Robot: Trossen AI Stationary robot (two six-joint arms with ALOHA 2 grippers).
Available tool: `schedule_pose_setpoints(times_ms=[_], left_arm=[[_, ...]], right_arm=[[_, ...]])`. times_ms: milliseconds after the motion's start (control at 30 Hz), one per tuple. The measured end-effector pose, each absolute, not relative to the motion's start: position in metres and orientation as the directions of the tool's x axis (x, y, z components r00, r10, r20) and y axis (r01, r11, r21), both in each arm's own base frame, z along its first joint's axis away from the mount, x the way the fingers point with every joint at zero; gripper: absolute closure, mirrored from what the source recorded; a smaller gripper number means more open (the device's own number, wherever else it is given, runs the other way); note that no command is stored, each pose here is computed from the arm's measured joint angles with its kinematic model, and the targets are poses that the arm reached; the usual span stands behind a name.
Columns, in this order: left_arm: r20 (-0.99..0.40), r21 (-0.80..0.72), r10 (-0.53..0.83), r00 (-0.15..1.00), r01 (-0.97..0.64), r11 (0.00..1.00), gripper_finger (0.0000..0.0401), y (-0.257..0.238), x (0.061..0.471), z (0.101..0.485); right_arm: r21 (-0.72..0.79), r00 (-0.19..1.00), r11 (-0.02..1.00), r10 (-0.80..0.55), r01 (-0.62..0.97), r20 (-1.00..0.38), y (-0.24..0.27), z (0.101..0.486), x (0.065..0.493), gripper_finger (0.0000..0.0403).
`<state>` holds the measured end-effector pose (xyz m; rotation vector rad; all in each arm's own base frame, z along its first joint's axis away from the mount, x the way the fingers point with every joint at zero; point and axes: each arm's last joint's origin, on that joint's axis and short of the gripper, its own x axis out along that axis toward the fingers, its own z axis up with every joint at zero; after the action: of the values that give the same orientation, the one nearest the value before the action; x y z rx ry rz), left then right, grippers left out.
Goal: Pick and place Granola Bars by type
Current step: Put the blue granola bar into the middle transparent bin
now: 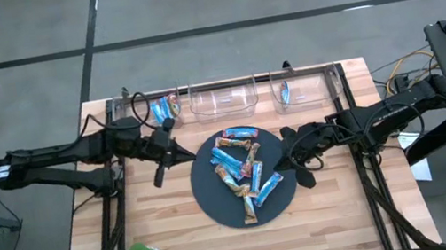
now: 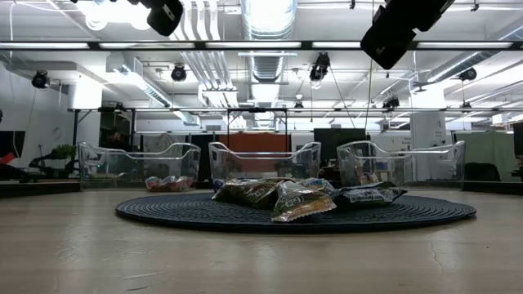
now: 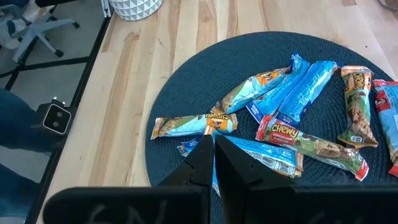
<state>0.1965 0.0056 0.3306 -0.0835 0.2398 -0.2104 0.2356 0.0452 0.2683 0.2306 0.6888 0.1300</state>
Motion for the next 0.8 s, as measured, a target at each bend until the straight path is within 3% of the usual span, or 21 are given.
schedule_pose_setpoints(times_ms=[800], left_arm=[[-0.254, -0.13, -0.217, 0.943, 0.189, 0.973, 0.0401, 0.007, 0.216, 0.32]], right_arm=[[0.253, 0.762, 0.967, 0.193, -0.039, -0.619, 0.045, 0.268, 0.235, 0.0394]])
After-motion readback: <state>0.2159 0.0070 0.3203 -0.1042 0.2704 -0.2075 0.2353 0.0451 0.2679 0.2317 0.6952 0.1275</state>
